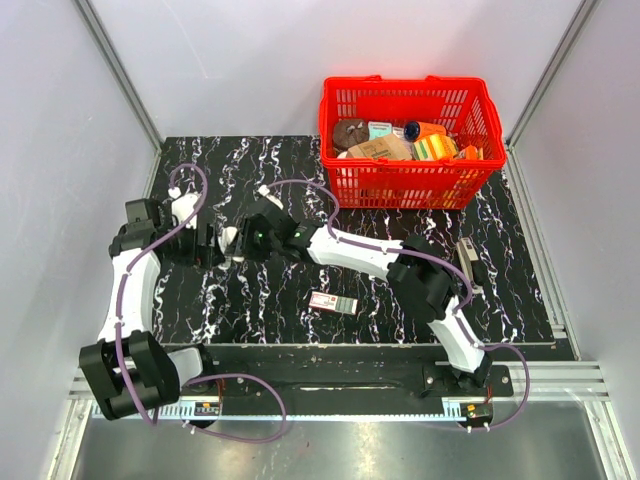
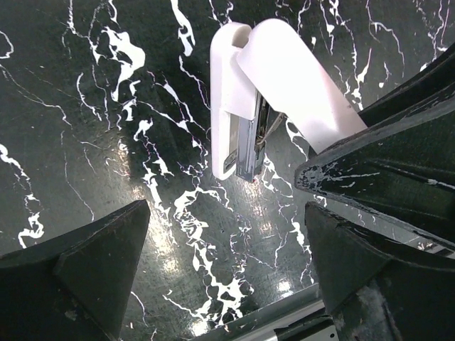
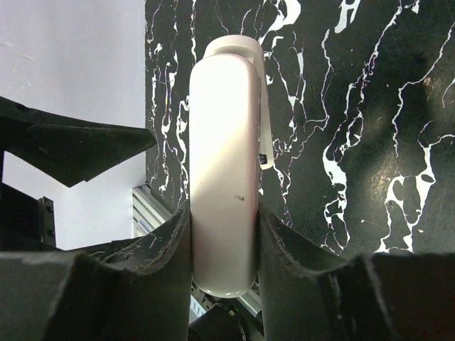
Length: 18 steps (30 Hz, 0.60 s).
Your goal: Unload the staples from the stapler
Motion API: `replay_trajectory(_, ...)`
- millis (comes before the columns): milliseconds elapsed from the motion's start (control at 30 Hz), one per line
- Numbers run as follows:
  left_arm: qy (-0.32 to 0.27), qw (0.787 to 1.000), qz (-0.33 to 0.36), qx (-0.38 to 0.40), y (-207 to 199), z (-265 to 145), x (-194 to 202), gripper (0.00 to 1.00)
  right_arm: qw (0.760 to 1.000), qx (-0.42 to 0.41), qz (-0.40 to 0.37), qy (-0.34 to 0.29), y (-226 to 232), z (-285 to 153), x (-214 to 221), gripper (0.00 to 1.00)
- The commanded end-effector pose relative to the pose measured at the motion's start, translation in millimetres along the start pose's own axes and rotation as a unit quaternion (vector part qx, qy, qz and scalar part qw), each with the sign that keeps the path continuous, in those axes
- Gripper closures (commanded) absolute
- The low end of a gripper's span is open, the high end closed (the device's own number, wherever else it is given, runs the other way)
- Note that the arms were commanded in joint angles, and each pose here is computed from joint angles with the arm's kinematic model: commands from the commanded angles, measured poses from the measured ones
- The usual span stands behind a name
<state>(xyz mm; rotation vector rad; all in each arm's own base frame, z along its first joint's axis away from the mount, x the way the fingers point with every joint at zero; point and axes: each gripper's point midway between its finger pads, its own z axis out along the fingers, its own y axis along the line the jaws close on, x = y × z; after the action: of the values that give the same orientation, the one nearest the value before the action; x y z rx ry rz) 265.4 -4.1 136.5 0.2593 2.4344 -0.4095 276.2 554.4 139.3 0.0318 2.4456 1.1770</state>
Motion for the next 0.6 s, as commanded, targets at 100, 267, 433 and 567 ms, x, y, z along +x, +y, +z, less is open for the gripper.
replay_trajectory(100,0.002,0.998,0.049,0.041,-5,9,5,0.10,0.996,-0.082,0.004,-0.033,56,-38,-24,1.00)
replay_trajectory(267,0.022,0.994,0.089,0.057,-6,10,17,0.10,0.995,-0.086,0.007,-0.048,54,-51,-37,1.00)
replay_trajectory(433,0.034,0.991,0.118,0.061,-1,15,22,0.13,0.993,-0.101,0.012,-0.056,58,-66,-48,1.00)
replay_trajectory(567,0.030,0.991,0.113,0.072,0,21,18,0.18,0.992,-0.114,0.024,-0.047,58,-71,-44,1.00)
